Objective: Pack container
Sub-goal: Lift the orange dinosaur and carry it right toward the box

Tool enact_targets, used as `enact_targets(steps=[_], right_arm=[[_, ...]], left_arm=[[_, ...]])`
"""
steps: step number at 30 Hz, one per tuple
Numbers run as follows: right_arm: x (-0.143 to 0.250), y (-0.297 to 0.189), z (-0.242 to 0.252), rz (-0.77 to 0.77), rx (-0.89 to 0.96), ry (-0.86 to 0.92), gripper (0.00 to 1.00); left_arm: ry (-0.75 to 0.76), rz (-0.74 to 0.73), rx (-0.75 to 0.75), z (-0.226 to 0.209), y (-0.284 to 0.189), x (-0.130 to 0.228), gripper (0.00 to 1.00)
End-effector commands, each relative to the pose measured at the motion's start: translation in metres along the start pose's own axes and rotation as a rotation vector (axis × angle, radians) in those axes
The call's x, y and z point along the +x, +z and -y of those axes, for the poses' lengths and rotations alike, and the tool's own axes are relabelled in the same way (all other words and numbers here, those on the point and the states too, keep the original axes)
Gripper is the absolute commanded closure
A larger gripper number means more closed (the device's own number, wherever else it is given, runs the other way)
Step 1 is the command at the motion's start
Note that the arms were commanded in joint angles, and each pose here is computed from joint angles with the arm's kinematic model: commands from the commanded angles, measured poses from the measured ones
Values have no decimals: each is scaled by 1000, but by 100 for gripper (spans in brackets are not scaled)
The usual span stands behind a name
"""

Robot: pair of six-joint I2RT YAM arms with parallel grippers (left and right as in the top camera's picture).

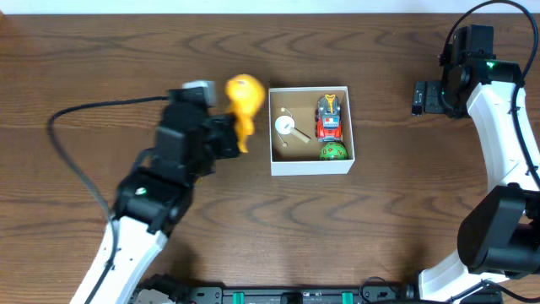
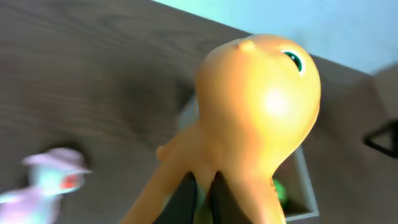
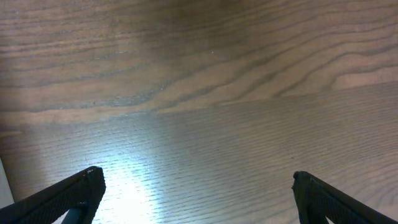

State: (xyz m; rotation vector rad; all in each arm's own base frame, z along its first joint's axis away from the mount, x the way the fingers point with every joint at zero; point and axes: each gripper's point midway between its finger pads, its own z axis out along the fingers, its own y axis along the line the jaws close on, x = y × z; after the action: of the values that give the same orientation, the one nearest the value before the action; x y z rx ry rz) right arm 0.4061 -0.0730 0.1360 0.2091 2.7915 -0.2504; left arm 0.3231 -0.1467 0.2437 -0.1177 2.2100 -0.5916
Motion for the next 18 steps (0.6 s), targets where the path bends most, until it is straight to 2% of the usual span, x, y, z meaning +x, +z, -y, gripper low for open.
enact_targets(steps=[1,9,18], right_arm=[[-1,-5,4,12,9,0,1],[-1,-5,4,12,9,0,1],[-1,-5,4,12,9,-1,1]], left_arm=[[7,-33,70,29,14,9,94],[-28,-94,30,39,66,38,94],[-36,-75,30,42,101,42,94]])
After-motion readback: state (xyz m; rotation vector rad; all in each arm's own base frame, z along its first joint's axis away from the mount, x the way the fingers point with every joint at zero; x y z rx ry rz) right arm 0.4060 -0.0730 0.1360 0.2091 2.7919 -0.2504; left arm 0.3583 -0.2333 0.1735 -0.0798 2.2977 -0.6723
